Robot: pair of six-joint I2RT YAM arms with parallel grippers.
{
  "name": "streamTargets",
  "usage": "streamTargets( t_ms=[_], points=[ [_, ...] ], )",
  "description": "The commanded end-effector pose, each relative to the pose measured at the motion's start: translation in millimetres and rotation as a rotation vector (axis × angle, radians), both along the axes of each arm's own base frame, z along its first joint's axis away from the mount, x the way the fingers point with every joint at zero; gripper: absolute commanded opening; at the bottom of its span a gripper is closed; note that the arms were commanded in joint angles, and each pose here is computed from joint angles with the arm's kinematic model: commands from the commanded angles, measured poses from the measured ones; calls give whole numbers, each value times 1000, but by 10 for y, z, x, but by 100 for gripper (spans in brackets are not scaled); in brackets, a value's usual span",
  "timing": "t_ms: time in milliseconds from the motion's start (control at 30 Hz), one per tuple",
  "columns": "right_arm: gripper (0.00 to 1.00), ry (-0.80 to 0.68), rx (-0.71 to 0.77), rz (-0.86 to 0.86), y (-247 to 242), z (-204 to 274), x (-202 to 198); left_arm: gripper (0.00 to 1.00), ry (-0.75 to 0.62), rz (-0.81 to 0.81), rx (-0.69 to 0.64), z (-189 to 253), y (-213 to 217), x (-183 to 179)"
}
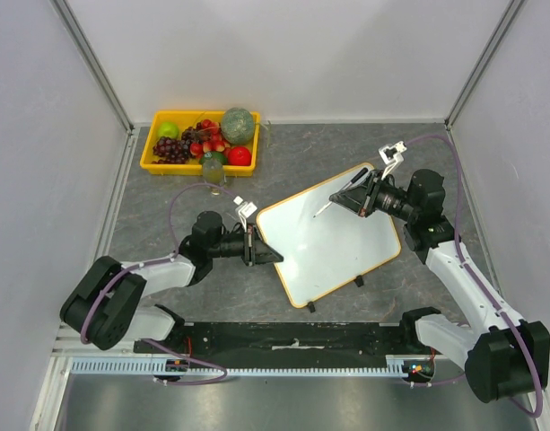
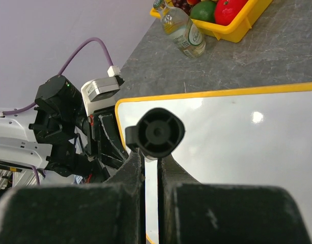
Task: Write a sentence on the whiteboard
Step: Hold the whiteboard at the center of the board.
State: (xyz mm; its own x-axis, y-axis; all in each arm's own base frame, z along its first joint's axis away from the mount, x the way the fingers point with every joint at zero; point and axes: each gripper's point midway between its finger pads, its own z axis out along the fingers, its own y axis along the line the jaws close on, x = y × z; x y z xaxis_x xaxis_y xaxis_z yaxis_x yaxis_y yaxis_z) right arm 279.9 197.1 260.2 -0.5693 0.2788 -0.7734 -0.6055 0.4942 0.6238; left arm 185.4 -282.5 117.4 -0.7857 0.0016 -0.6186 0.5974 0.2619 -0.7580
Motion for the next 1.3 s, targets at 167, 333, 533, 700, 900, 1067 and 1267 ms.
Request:
streamTargets(
  t_ms=[167,333,533,700,900,1067,1267],
  points=[
    [0,-81,10,25,17,280,4,2,105,-132,97,-328,162,-657],
    [0,-78,7,23,19,233,28,2,117,-44,148,-405,264,-650],
    [0,-71,10,24,23,191,31,17,72,83,205,-360,368,-495],
    [0,-75,12,26,23,203,18,42,38,187,255,-289,460,-339],
    [0,-76,11,26,19,208,2,71,16,265,243,-148,527,-277],
    [0,-76,10,26,19,201,1,90,0,305,190,25,540,-256],
    [0,-73,10,24,17,179,2,81,-19,361,108,188,543,-205]
  ],
)
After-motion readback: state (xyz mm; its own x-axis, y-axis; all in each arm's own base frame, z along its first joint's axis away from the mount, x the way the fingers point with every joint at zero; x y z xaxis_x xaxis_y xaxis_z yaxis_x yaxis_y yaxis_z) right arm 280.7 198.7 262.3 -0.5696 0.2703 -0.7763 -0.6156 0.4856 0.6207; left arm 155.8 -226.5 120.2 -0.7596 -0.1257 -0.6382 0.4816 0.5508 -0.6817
